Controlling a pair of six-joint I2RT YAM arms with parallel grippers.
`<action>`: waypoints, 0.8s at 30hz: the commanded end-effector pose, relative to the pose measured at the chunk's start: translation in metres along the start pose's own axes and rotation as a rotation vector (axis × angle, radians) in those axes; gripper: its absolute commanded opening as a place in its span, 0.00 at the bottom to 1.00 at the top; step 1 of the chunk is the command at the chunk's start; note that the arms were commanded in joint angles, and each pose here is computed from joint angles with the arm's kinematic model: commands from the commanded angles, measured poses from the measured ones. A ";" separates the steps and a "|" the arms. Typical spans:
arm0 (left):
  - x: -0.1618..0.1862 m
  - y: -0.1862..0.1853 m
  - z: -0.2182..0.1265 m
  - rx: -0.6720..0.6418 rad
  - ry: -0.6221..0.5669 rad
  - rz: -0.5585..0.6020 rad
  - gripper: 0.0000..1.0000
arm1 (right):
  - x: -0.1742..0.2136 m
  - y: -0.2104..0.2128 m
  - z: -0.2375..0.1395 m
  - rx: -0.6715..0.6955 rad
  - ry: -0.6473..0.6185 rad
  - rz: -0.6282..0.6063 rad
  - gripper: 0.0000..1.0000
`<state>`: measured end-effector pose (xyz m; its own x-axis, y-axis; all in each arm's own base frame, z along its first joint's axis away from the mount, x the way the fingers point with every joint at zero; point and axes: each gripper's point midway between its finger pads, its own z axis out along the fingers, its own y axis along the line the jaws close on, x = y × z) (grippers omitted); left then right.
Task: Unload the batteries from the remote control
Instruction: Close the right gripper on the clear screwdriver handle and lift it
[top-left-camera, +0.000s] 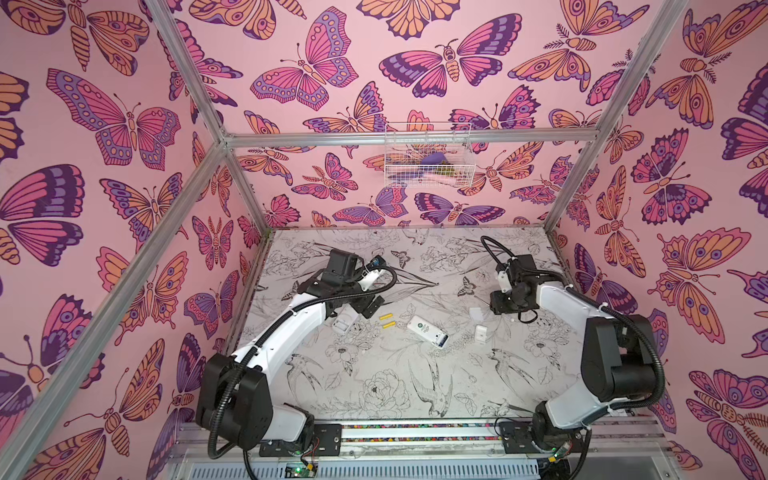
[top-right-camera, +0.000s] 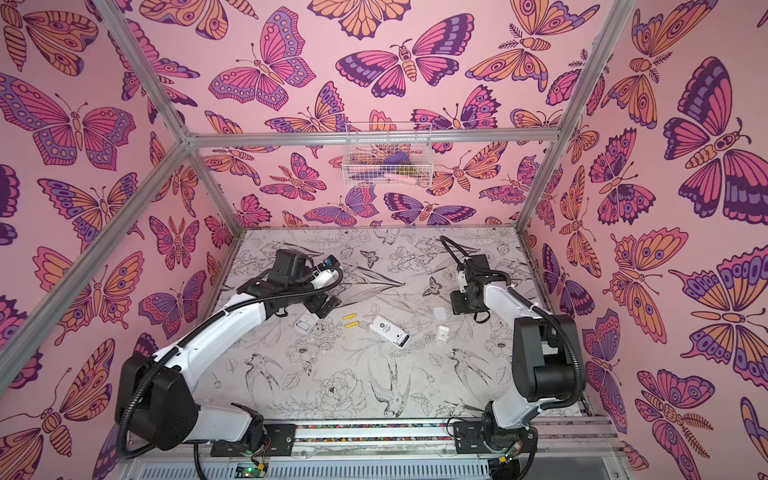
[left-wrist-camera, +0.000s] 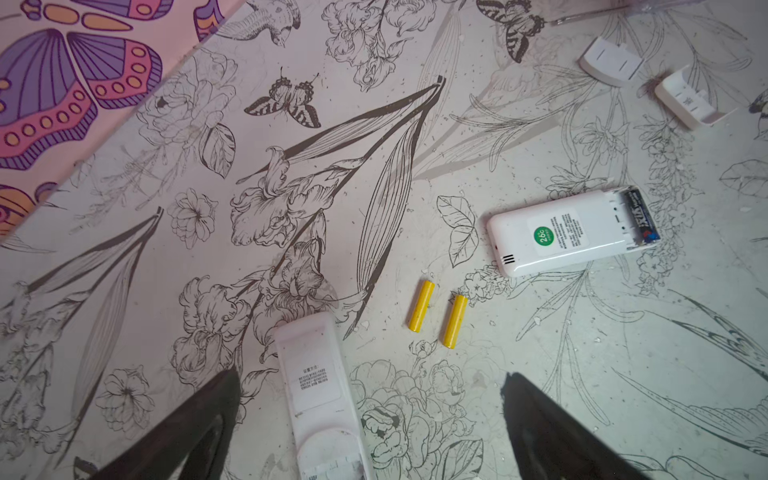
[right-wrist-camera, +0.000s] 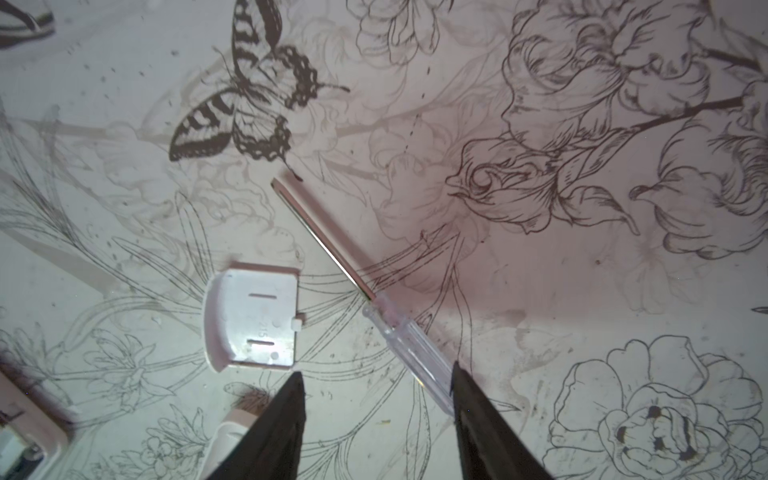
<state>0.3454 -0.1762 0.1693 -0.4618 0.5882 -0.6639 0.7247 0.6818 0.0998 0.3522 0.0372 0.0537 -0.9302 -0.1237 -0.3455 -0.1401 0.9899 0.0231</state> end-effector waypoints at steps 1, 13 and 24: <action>0.006 -0.014 -0.001 0.087 -0.007 -0.071 1.00 | 0.015 -0.005 0.008 0.013 0.086 -0.073 0.57; 0.002 -0.015 -0.006 0.128 -0.036 -0.114 1.00 | 0.027 -0.012 0.025 0.023 0.160 -0.084 0.55; 0.008 -0.010 -0.001 0.119 -0.032 -0.116 1.00 | 0.025 -0.019 0.032 0.068 0.135 -0.054 0.44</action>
<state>0.3396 -0.1785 0.1680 -0.5202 0.4996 -0.6927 0.7210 0.6917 -0.0426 0.3464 0.0231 0.0242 -0.9529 -0.1822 -0.2426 -0.1782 0.9832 -0.0385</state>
